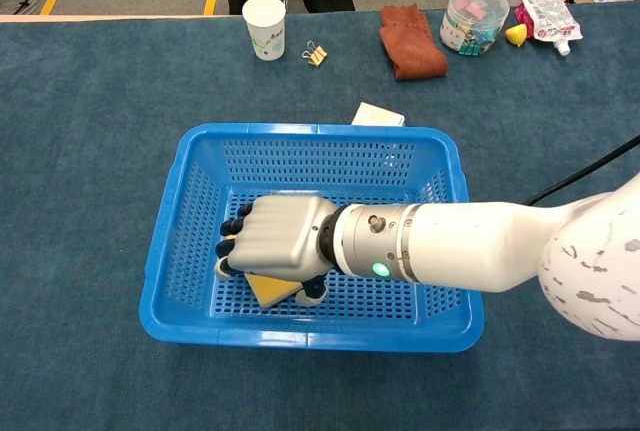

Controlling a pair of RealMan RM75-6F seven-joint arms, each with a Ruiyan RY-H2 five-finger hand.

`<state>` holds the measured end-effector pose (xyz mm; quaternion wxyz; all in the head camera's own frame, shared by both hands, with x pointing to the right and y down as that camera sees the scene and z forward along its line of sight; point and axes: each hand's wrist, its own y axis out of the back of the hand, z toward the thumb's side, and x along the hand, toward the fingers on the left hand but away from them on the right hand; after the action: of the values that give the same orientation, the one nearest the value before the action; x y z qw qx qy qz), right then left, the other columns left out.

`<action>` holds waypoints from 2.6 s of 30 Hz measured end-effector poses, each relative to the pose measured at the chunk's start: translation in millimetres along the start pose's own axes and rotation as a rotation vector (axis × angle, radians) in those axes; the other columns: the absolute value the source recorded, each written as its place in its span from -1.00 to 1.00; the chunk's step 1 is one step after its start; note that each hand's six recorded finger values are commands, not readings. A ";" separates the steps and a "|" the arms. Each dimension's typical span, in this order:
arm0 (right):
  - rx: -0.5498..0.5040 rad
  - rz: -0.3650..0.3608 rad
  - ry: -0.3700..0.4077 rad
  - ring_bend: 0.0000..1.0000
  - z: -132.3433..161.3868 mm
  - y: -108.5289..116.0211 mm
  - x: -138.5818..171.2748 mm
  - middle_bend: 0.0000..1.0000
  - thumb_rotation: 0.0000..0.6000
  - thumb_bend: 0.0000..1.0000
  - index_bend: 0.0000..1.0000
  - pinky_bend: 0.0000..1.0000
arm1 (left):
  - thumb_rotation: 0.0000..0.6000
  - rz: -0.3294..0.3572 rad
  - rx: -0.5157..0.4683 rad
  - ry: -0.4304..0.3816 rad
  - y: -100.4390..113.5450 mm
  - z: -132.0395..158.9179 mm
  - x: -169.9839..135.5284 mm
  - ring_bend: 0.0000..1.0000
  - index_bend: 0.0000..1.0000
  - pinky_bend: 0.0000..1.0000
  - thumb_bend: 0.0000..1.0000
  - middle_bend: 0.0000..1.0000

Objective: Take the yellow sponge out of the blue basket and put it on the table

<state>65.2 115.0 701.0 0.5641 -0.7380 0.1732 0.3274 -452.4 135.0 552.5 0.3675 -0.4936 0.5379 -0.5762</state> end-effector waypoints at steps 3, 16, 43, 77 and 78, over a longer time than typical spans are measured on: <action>0.012 0.016 -0.001 -1.00 1.1 -2.3 -3.7 -0.73 1.00 -0.52 -0.62 -0.77 | 1.00 0.001 -0.002 0.002 0.0 -0.6 -0.5 -0.54 -0.35 -0.52 -0.54 -0.36; 0.010 0.074 -0.091 -1.00 -23.2 -9.5 7.1 -0.73 1.00 -0.52 -0.62 -0.77 | 1.00 -0.004 -0.008 -0.015 -1.8 1.8 3.7 -0.54 -0.35 -0.52 -0.54 -0.36; 0.149 -0.019 -0.118 -1.00 -33.3 -17.8 -12.6 -0.69 1.00 -0.71 -0.54 -0.77 | 1.00 -0.003 -0.022 -0.005 0.8 -0.2 3.1 -0.54 -0.35 -0.52 -0.54 -0.36; 0.236 -0.089 -0.158 -0.92 -36.4 -13.8 -3.4 -0.52 1.00 -0.46 -0.16 -0.77 | 1.00 0.002 -0.048 -0.002 1.5 -2.2 -1.5 -0.54 -0.35 -0.52 -0.54 -0.36; 0.228 -0.097 -0.159 -0.92 -37.2 -10.9 -0.4 -0.52 1.00 -0.46 -0.16 -0.77 | 1.00 0.002 -0.047 -0.004 1.6 -1.5 -1.1 -0.53 -0.35 -0.52 -0.54 -0.36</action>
<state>82.4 83.1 714.7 0.6714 -0.6483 0.1280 0.3356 -453.8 136.1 550.9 0.3574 -0.5028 0.5511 -0.5620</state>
